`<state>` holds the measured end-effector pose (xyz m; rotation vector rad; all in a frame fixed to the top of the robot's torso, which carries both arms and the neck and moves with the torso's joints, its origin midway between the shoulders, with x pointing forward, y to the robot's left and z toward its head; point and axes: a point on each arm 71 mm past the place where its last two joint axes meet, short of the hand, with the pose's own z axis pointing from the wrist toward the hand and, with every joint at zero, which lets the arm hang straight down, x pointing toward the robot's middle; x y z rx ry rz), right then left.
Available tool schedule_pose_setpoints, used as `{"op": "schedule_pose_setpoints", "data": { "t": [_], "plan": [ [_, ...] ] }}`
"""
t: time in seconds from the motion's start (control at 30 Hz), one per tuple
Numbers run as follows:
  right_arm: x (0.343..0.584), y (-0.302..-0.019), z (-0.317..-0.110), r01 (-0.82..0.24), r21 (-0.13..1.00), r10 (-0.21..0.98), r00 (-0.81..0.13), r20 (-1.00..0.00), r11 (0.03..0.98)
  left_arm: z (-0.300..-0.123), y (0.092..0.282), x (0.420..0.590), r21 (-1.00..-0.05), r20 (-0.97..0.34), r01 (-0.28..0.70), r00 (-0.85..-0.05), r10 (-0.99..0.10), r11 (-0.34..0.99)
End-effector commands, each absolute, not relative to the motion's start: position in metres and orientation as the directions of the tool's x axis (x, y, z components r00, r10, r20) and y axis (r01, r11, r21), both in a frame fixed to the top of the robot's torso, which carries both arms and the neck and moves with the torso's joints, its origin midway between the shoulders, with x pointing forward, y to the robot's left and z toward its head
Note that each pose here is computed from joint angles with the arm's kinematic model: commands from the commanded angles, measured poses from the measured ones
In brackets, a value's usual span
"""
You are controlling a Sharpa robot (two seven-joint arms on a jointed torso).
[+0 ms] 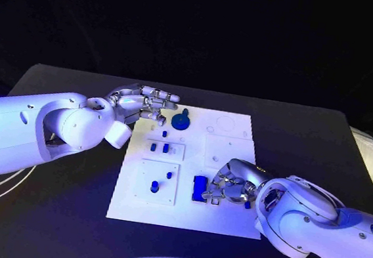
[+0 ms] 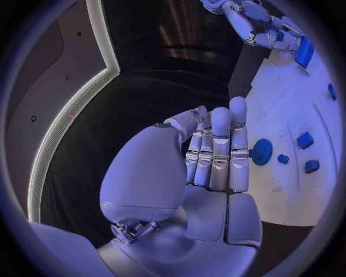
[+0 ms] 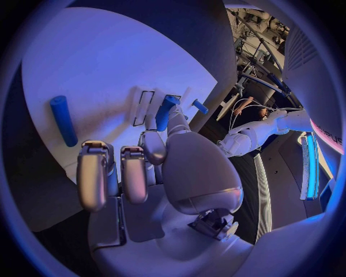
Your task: Assemble the parts on the task board
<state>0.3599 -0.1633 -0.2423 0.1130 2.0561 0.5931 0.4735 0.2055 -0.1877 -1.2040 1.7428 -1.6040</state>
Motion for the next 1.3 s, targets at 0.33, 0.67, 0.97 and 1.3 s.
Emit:
{"op": "schedule_pose_setpoints", "data": {
  "t": [0.33, 0.67, 0.97, 1.3],
  "plan": [
    [0.360, -0.215, -0.216, -0.125, 0.471, 0.366, -0.470, -0.803, 0.873, -0.187, 0.204, 0.473, -0.958, 0.215, -0.278, -0.511, -0.832, -0.077],
    [0.362, -0.253, -0.213, -0.104, 0.336, 0.260, -0.440, -0.860, 0.936, -0.187, 0.203, 0.473, -0.958, 0.217, -0.277, -0.516, -0.829, -0.078],
    [0.359, -0.252, -0.228, -0.115, 0.245, 0.159, -0.493, -0.856, 0.963, -0.188, 0.202, 0.473, -0.957, 0.219, -0.280, -0.518, -0.827, -0.077],
    [0.359, -0.249, -0.235, -0.125, 0.193, 0.106, -0.504, -0.857, 0.973, -0.189, 0.203, 0.473, -0.956, 0.219, -0.282, -0.516, -0.828, -0.077]
  ]
}}
